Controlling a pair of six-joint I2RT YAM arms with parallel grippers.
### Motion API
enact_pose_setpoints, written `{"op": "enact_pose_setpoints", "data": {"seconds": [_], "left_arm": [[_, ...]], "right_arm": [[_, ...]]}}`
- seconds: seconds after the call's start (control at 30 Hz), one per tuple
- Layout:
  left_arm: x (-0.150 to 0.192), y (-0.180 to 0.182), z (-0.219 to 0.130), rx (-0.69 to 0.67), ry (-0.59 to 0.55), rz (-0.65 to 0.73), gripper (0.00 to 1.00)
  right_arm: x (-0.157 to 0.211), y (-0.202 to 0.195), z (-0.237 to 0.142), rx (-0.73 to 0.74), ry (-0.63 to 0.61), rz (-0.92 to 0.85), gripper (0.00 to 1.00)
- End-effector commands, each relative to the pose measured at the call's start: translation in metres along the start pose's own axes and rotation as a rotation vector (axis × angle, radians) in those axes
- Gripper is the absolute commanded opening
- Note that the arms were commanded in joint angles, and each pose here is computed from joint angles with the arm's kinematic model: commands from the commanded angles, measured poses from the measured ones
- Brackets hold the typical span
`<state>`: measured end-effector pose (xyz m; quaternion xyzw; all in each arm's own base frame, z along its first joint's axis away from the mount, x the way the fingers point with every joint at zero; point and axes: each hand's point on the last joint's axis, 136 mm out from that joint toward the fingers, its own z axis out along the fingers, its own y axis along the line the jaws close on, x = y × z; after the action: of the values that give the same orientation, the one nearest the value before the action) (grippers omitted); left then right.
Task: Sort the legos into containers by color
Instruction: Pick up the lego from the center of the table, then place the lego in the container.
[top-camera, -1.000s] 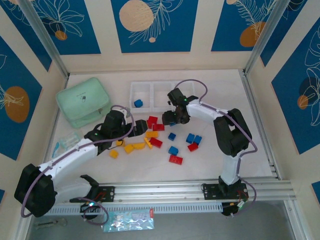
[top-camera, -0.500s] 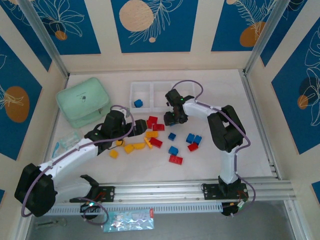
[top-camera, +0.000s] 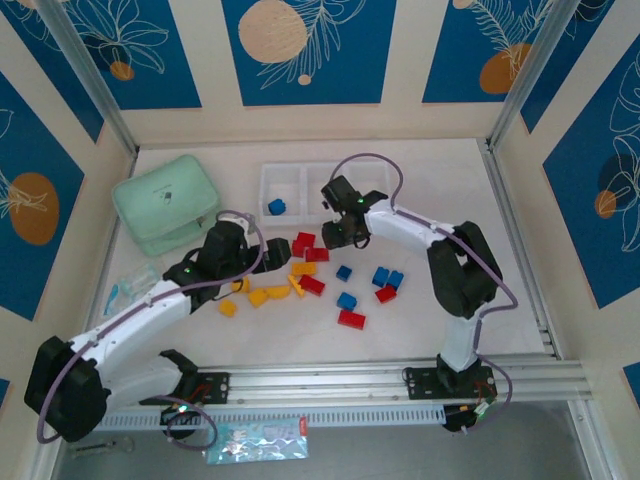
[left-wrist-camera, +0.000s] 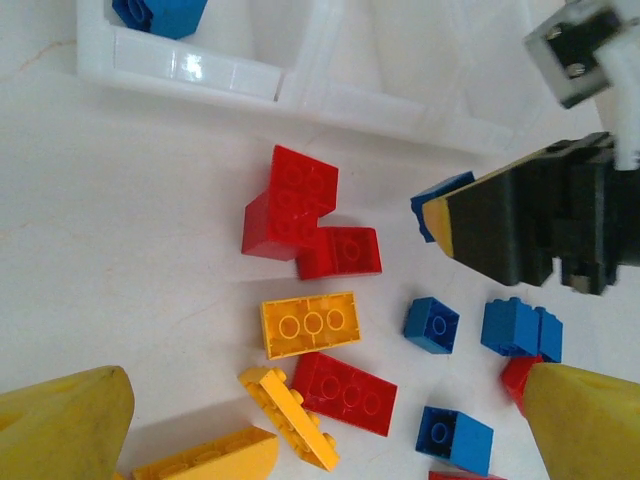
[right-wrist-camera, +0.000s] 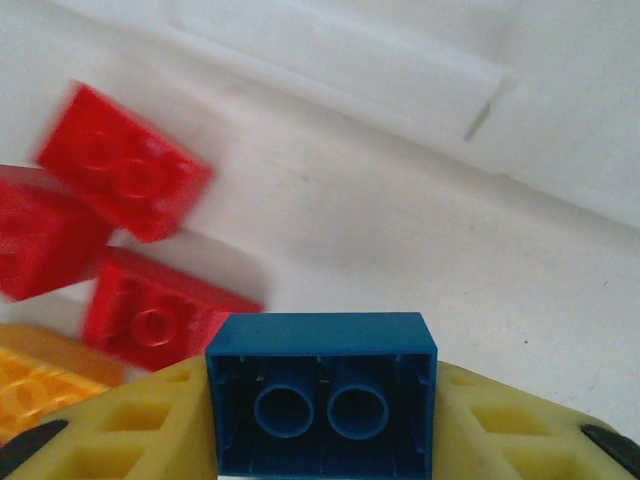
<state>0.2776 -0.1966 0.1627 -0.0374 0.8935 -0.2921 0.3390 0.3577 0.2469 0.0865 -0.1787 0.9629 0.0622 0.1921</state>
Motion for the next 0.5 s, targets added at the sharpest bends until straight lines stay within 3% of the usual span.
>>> {"op": "enact_pose_setpoints", "data": {"seconds": [0.0, 0.3, 0.47], "left_arm": [[-0.013, 0.007, -0.013, -0.040, -0.039, 0.020, 1.00], [-0.026, 0.028, -0.026, -0.092, -0.046, -0.006, 1.00], [-0.033, 0.037, -0.025, -0.097, -0.051, -0.044, 1.00]], "right_arm": [[-0.018, 0.018, -0.023, -0.060, -0.059, -0.012, 0.46], [-0.090, 0.068, -0.024, -0.145, -0.190, -0.079, 0.46], [-0.127, 0.075, -0.007, -0.127, -0.228, -0.101, 0.46]]}}
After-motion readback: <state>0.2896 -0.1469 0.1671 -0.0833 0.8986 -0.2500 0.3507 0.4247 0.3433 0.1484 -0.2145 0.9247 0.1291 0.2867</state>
